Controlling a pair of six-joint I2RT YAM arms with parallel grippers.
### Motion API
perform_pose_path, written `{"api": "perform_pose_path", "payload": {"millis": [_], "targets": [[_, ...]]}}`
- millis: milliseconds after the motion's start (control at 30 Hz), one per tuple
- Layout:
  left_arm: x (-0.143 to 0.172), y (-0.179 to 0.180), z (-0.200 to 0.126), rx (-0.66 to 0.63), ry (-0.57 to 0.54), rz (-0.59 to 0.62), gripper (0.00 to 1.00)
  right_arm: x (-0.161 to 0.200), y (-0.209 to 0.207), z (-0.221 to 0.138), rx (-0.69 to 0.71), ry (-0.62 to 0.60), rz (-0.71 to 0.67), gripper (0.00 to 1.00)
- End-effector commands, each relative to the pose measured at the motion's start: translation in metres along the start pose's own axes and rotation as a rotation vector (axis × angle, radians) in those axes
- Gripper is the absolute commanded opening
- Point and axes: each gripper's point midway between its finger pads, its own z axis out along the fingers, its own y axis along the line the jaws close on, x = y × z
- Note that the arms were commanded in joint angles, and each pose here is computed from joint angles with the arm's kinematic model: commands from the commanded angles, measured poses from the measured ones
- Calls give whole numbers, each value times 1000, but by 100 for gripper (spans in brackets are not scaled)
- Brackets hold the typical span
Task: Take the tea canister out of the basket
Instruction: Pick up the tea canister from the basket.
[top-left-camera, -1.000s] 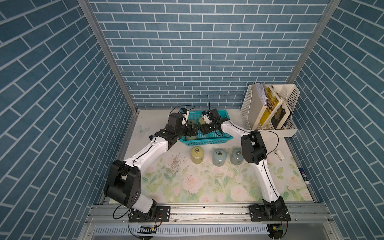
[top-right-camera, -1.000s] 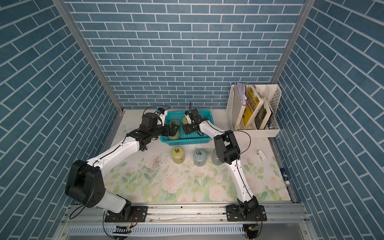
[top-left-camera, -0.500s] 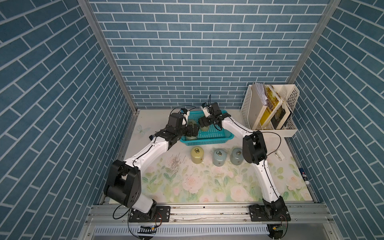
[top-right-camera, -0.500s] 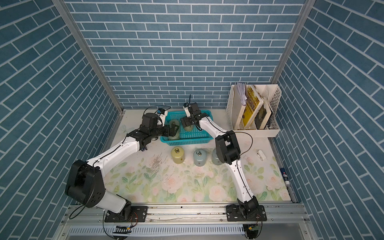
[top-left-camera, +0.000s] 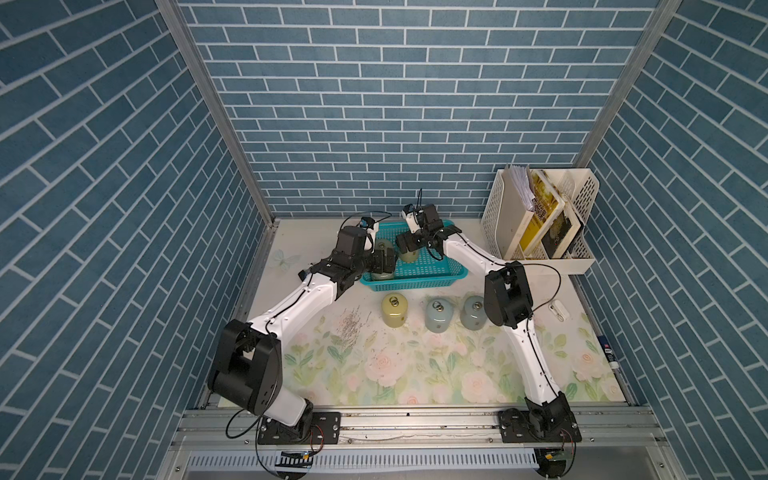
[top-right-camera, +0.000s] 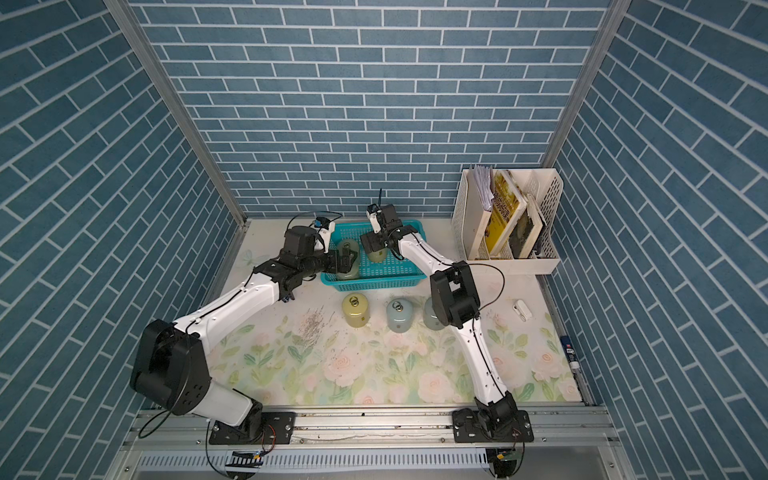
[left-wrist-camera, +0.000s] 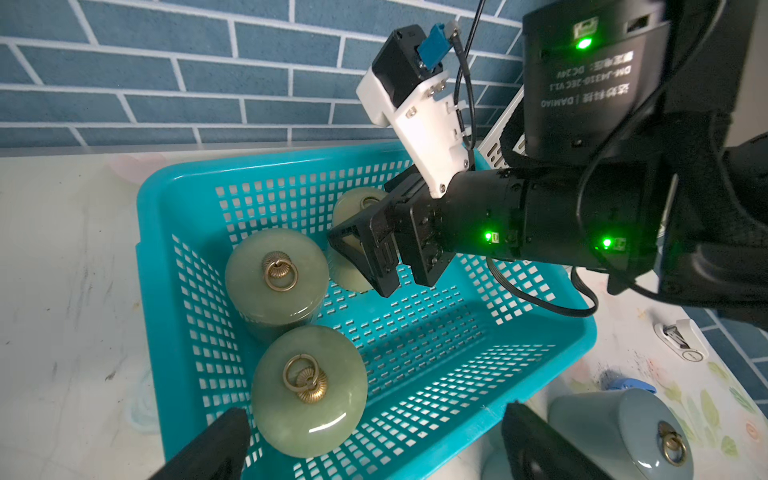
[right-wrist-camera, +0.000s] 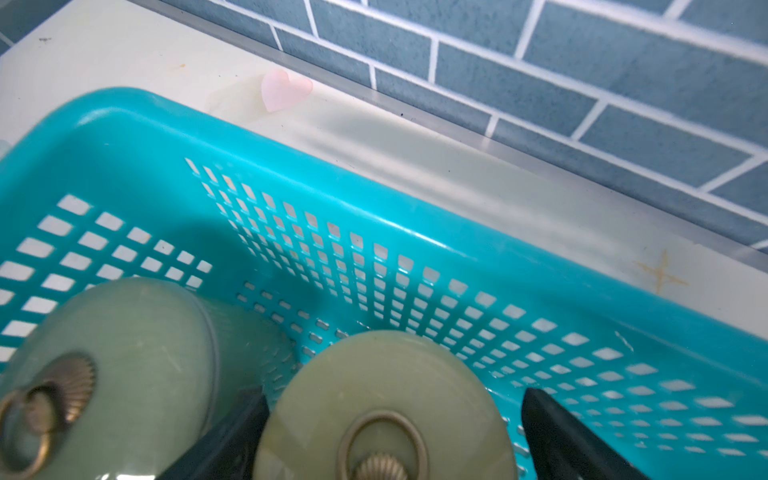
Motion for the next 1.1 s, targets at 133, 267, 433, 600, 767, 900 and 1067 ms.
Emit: {"api": "perform_pose_path", "payload": {"millis": [133,267,433,600,767,900,1067], "targets": [[-2,-2,-1,0,4,21,100,16,-1,12,-1,38,33,98],[-2,-2,-2,-3,2,25,100,20,-2,16,0,49,30,97],[-2,-1,0,-9,10,28,100,23,5,19,-41,57,37,91],[-5,-2,0,-7,5,31,100,21,5,17,-42,50,36,79],[-7,-5,-2,4,1,32,100,5,6,-4,-41,5,21,40],[-9,-20,-4,60,-8,66,100,-7,4,-31,-21,-35,8,0],[-9,-51,-8,131,-8,151,100,-22,1,-78,18,-97,-10,0]]}}
